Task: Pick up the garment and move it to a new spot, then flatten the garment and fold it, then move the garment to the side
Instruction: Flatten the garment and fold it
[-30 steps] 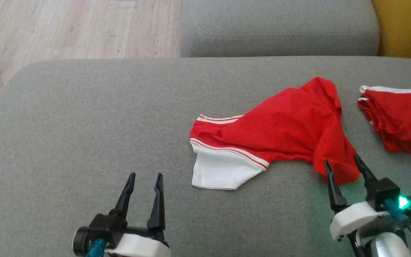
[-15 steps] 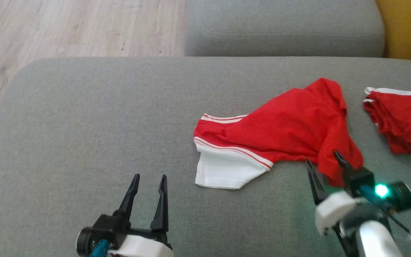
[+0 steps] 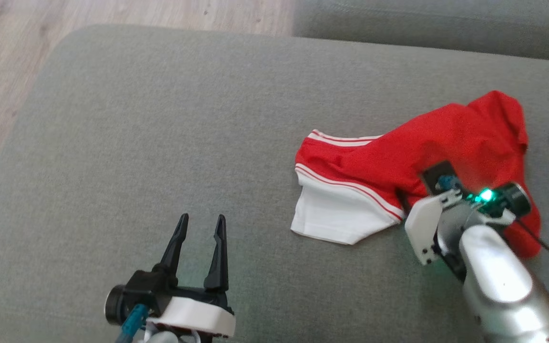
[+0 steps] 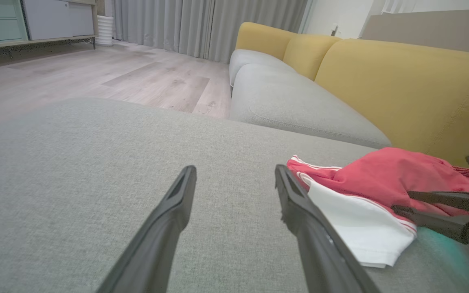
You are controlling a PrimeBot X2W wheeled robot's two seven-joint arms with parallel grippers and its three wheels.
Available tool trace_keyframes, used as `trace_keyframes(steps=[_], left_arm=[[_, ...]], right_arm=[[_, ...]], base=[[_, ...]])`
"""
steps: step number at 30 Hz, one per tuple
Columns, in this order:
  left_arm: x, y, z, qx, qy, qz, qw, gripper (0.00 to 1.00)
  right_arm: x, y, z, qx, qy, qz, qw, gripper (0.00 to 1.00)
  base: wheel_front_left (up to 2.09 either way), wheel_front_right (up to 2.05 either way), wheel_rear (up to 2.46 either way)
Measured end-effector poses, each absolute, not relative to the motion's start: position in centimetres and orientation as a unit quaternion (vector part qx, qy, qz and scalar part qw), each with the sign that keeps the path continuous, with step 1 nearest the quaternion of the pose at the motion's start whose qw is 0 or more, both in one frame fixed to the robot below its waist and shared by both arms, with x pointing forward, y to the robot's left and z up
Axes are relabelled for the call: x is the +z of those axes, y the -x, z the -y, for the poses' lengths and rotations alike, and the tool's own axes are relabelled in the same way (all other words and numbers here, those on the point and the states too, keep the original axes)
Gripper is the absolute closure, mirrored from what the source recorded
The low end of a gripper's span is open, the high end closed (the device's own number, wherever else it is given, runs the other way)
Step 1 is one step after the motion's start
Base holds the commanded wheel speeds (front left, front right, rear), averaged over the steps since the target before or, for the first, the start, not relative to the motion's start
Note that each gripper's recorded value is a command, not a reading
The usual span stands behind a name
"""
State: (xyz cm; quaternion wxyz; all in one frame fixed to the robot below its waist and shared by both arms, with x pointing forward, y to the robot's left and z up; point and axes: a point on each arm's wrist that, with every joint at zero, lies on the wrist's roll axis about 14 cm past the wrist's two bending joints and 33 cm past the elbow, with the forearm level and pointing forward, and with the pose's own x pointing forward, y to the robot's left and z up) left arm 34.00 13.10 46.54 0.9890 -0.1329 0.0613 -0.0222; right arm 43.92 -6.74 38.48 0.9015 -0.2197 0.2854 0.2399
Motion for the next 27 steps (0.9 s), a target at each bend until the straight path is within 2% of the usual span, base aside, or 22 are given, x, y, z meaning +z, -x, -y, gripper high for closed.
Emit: trace_keyframes(steps=[2, 3, 5, 6, 15, 24, 25, 27], left_arm=[[46.1, -34.0, -13.5, -0.013, 0.133, -0.067, 0.989, 0.00], [45.9, -33.9, -13.6, -0.010, 0.132, -0.069, 0.989, 0.00], [45.7, -33.9, -13.7, -0.007, 0.134, -0.072, 0.988, 0.00], [45.7, -33.9, -13.8, -0.006, 0.134, -0.073, 0.988, 0.00], [45.8, -34.6, -14.0, -0.004, 0.130, -0.068, 0.989, 0.00], [45.6, -34.6, -13.9, -0.004, 0.133, -0.070, 0.989, 0.00], [45.6, -34.6, -14.0, -0.002, 0.133, -0.070, 0.989, 0.00], [45.6, -34.7, -13.9, -0.005, 0.134, -0.069, 0.989, 0.00]], right_arm=[[38.1, -44.8, 6.5, 0.243, 0.225, -0.294, 0.897, 0.00], [38.1, -45.2, 6.3, 0.244, 0.225, -0.294, 0.896, 0.47], [38.2, -45.8, 5.8, 0.249, 0.228, -0.292, 0.895, 0.94], [38.3, -46.1, 5.5, 0.253, 0.228, -0.287, 0.895, 1.00], [40.4, -46.7, 0.7, 0.307, 0.206, -0.221, 0.903, 1.00], [43.1, -46.7, -4.7, 0.374, 0.198, -0.150, 0.893, 1.00], [43.2, -46.8, -4.8, 0.375, 0.197, -0.147, 0.894, 0.69], [43.3, -47.0, -4.6, 0.372, 0.190, -0.139, 0.898, 0.00]], base=[[0.00, 0.00, 0.00], [0.00, 0.00, 0.00], [0.00, 0.00, 0.00], [0.00, 0.00, 0.00], [0.00, 0.00, 0.00], [0.00, 0.00, 0.00], [0.00, 0.00, 0.00], [0.00, 0.00, 0.00]])
